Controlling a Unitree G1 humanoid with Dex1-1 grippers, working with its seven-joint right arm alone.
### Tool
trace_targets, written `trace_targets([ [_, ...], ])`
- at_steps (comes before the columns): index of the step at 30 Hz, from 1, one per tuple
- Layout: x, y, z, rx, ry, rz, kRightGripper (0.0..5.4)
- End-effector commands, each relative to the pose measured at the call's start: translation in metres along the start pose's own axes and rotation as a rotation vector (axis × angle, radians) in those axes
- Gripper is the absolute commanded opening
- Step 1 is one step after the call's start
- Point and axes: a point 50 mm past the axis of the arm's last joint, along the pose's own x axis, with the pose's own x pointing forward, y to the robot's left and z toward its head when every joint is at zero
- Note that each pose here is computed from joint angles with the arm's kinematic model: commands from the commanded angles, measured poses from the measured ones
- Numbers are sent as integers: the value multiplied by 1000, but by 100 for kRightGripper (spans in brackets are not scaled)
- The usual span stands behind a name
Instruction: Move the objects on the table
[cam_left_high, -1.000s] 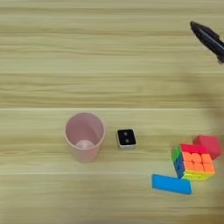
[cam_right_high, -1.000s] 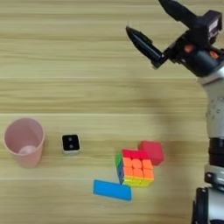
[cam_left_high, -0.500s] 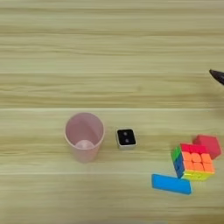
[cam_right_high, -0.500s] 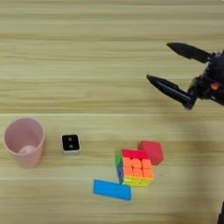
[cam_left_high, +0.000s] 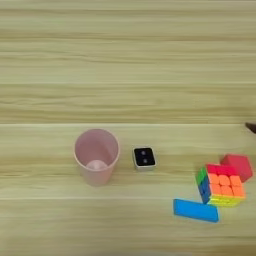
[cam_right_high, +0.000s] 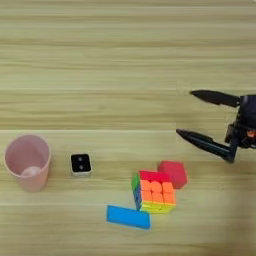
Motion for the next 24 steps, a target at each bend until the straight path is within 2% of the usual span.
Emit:
trace_targets([
  [1,-14,-9,20,-52,92,20,537],
  [6,-21,3,8,5,171,68,537],
  [14,-26,16,-8,76,248,123,537],
  [17,-24,17,-12,77,262,138,537],
  [24,-8,16,-20,65,226,152,537],
])
